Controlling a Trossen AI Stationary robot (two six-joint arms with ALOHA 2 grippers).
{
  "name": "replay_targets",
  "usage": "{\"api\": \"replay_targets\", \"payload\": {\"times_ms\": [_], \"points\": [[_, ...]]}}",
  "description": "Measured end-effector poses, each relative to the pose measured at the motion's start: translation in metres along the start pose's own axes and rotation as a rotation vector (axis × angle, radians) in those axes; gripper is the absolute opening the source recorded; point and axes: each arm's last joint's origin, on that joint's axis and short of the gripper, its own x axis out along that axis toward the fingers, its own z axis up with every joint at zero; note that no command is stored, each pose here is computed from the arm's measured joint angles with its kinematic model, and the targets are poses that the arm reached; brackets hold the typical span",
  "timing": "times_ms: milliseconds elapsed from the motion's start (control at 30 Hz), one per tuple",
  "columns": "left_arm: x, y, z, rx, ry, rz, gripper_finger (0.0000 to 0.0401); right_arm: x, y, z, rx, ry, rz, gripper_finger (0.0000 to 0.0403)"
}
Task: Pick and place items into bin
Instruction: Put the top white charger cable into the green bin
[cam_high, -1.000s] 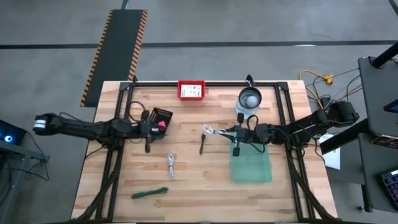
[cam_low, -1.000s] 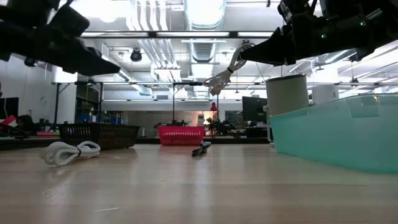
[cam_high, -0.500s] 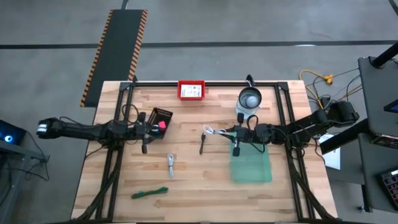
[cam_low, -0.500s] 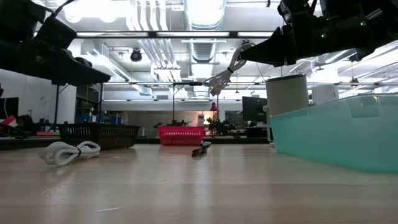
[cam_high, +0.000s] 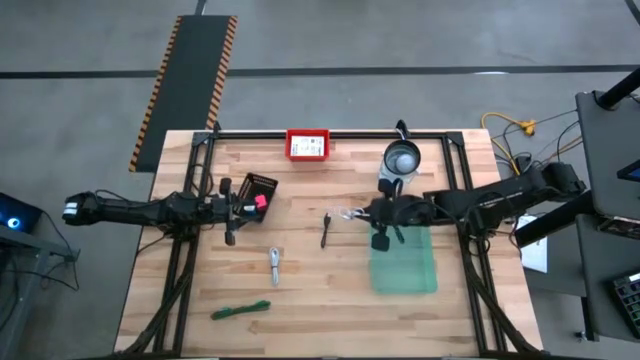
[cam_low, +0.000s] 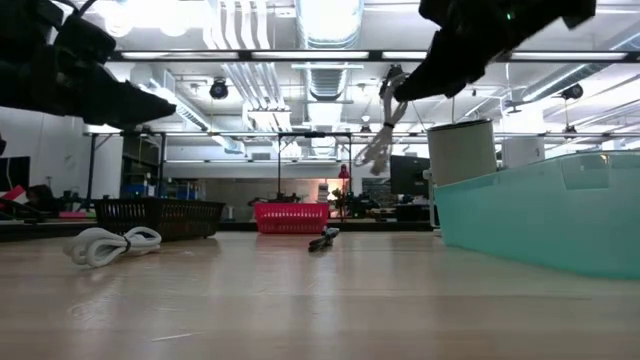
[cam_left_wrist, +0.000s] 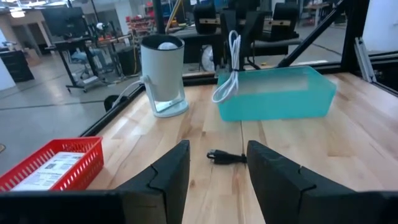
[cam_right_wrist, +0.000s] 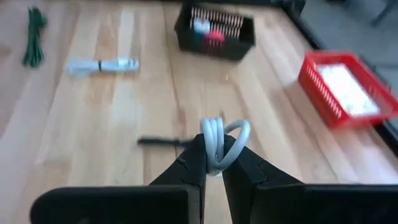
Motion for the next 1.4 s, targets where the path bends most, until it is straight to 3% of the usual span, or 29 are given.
{"api": "replay_targets", "payload": {"times_ms": [433,633,1033,1400], "points": [[0.000,0.000,0.000,-0.002,-0.004,0.000,0.0144,-0.036,-0.005,0.041,0.109,0.294,-0.039,0.0024],[0.000,0.000,0.003,-0.007,-0.031,0.007,0.0144,-0.051,-0.007,0.052,0.109,0.385,0.012,0.0024],[0.000,0.000,0.003,-0.007,-0.033,0.009,0.0144,-0.063,-0.008,0.033,0.150,0.659,0.073,0.0024],[0.002,0.000,0.001,-0.002,-0.009,0.007,0.0144,-0.060,-0.008,0.016,0.145,0.745,0.060,0.0024]]}}
